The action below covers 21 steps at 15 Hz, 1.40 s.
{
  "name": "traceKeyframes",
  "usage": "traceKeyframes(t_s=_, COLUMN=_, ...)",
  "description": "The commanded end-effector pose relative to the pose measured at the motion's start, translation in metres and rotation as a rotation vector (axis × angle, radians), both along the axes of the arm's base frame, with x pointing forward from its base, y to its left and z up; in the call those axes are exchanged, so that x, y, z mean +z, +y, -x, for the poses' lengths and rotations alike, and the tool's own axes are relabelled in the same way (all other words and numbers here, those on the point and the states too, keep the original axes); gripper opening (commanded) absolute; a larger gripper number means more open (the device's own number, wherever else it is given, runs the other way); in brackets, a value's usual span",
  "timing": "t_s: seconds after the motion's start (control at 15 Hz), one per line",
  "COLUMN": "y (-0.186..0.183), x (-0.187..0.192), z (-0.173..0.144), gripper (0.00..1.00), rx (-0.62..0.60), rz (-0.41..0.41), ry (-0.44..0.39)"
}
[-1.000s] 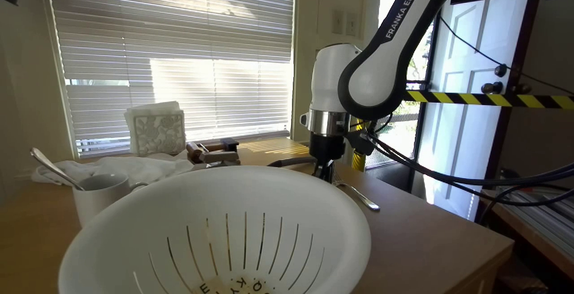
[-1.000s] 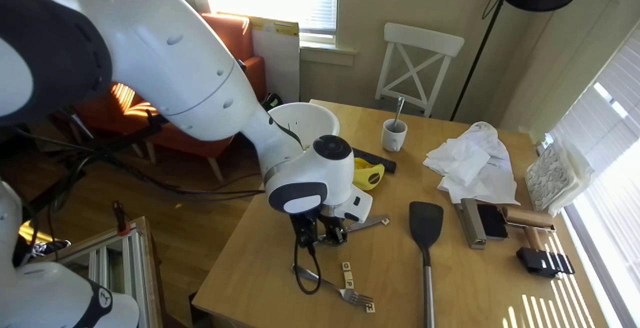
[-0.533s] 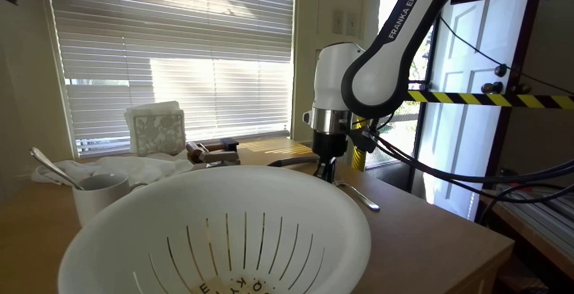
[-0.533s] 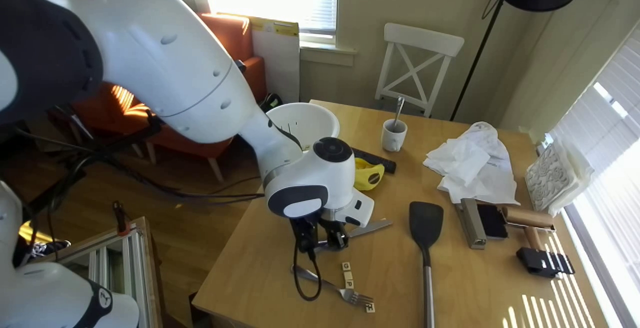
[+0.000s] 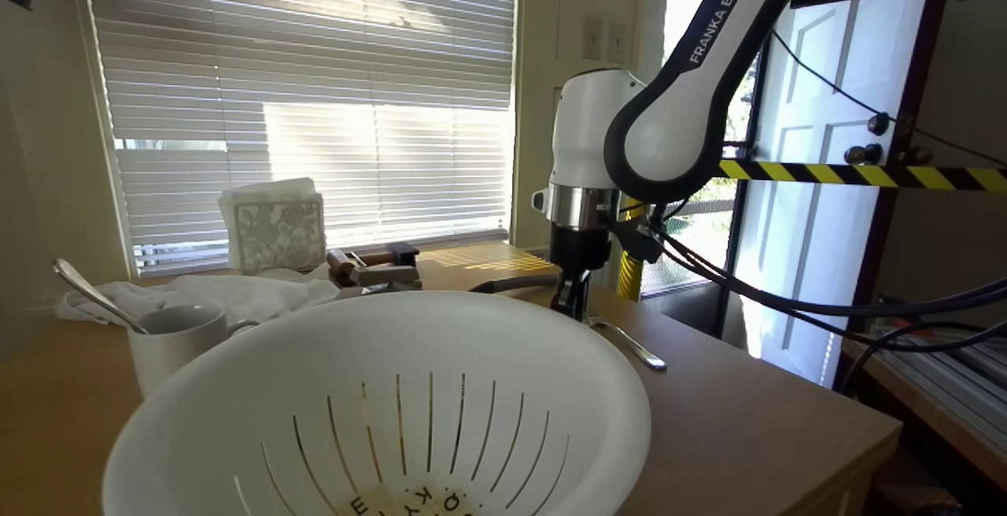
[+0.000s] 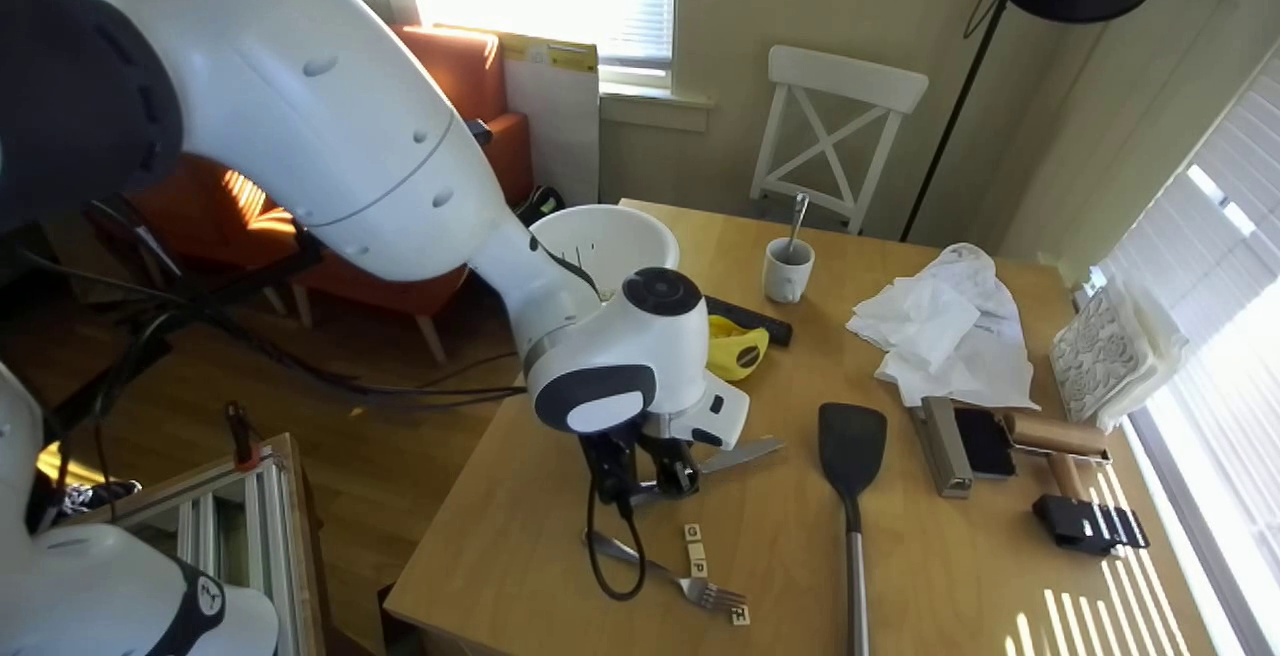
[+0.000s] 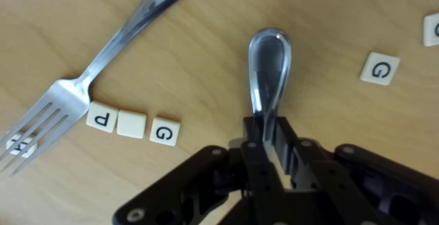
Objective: Move the knife on the table
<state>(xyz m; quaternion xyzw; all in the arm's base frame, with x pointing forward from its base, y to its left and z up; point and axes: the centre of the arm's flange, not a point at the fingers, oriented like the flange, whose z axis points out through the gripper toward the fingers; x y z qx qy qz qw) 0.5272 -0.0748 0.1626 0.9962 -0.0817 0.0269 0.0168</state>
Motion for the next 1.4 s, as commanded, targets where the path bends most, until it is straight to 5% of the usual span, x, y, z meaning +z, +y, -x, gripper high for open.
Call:
traceKeyframes(t_s=0.0, y=0.003, x=0.046, z=0.019, gripper=0.04, rx=0.026, rz=0.107, ry=-0.02)
traceKeyframes(t_s=0.73, y=0.036, x=0.071, z=0.034, gripper=0.04, rx=0.058, rz=0.295, ry=0.017)
traceKeyframes(t_s=1.0, y=0.047, x=0.073, z=0.034, gripper=0.04, rx=0.05, rz=0.41, ry=0.033)
traceKeyframes(t_s=1.33, y=0.077, x=0.068, z=0.031, gripper=0.04, rx=0.105, rz=0.656, ry=0.092)
